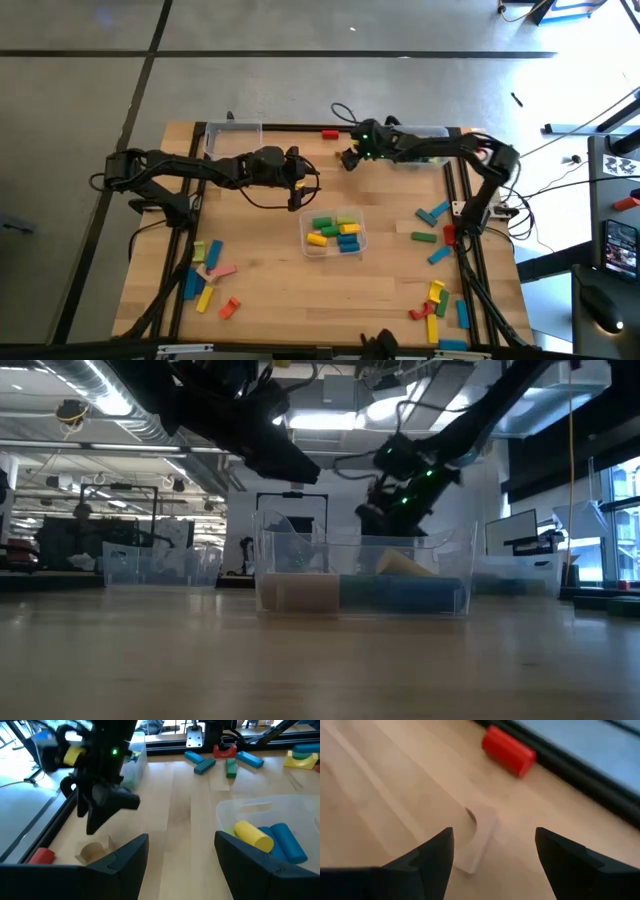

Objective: Sort blocks by size
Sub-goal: Put the light brown arch block into the top right transparent bin

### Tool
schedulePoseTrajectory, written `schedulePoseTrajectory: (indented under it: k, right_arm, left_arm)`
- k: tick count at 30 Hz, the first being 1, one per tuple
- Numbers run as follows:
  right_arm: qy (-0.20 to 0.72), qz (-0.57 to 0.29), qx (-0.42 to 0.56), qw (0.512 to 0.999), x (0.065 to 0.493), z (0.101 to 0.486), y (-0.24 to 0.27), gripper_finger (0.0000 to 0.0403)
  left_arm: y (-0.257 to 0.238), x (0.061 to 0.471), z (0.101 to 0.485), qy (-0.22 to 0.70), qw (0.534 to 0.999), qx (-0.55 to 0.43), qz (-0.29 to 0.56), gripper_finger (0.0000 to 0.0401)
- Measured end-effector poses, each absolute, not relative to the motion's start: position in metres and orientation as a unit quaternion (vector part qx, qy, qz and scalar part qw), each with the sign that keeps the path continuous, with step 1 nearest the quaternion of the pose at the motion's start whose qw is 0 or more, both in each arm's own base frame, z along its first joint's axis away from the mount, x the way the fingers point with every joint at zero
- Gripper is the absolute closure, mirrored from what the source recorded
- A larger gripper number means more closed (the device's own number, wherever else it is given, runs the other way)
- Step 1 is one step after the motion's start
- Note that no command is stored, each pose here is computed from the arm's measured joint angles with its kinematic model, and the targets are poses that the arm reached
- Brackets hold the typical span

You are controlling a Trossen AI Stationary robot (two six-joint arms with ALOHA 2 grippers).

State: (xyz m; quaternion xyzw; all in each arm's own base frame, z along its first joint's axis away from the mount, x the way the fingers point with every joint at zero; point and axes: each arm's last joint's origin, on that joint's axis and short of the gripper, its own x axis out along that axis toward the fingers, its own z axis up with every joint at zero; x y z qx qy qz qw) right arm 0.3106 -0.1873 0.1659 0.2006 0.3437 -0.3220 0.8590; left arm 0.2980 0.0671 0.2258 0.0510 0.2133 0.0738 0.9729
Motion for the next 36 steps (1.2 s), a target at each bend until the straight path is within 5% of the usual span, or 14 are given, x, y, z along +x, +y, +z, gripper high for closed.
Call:
schedulePoseTrajectory:
  k: [14, 27, 36]
  right_arm:
    - [0.376, -0.325, 0.221, 0.839, 0.331, 0.132, -0.199, 0.0142]
    - [0.399, -0.305, 0.197, 0.842, 0.329, 0.130, -0.198, 0.0339]
    - [0.399, -0.300, 0.166, 0.851, 0.325, 0.155, -0.195, 0.0330]
  left_arm:
    - [0.067, 0.297, 0.225, 0.219, 0.972, 0.051, 0.073, 0.0178]
    - [0.067, 0.297, 0.225, 0.219, 0.972, 0.051, 0.073, 0.0178]
    - [0.067, 0.298, 0.225, 0.217, 0.972, 0.047, 0.074, 0.0178]
